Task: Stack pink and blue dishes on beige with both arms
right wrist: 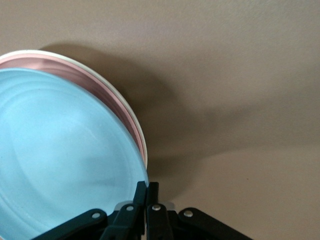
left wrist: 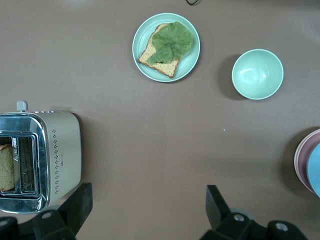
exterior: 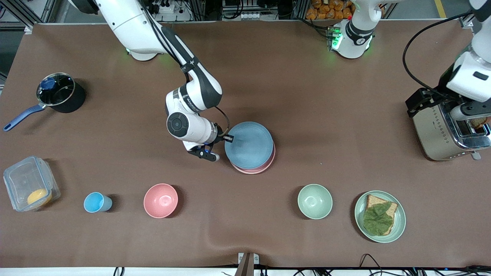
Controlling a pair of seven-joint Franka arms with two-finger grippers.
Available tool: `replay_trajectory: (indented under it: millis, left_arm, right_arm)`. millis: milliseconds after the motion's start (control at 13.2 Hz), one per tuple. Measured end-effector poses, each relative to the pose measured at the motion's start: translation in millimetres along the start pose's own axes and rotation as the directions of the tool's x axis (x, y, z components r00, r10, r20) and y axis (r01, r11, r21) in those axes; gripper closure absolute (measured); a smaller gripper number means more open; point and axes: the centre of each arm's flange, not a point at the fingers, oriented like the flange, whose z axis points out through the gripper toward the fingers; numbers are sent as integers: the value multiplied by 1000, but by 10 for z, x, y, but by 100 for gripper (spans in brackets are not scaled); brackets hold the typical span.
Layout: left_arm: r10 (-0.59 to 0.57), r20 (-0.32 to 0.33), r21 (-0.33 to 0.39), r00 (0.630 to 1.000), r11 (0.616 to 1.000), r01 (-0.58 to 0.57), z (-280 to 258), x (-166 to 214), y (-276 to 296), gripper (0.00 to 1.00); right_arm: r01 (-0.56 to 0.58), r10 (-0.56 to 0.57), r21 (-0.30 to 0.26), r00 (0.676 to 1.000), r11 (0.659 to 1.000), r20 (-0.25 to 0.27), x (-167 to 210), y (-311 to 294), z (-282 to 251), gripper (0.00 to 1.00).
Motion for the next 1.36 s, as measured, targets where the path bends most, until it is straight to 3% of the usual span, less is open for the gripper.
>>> replay_trajectory:
  millis: [227, 303, 758, 985, 1136, 1364]
  left_arm:
    - [-4, 3, -3, 1000, 1000, 4, 7, 16, -80, 0]
    - [-1, 3, -4, 1000, 1000, 1, 7, 17, -88, 0]
    - [12, 4, -4, 1000, 1000, -12, 6, 15, -81, 0]
    - [12, 4, -3, 1000, 1000, -12, 9, 19, -102, 0]
    - [12, 5, -3, 1000, 1000, -12, 9, 18, -103, 0]
    - [12, 7, -3, 1000, 1000, -12, 12, 17, -103, 0]
  right_arm:
    - [-17, 17, 3, 1000, 1000, -3, -89, -99, 42, 97]
    - [-23, 23, 7, 1000, 1000, -4, -97, -121, 28, 93]
    - [-78, 78, -6, 997, 997, -8, 203, 45, -463, 29]
    - [-5, 4, -98, 1000, 995, -19, 627, 645, -1207, 0]
    - [66, -70, -128, 997, 990, -22, 1005, 1277, -1690, 0]
    - [162, -164, -108, 986, 981, -10, 1420, 2246, -2167, 0]
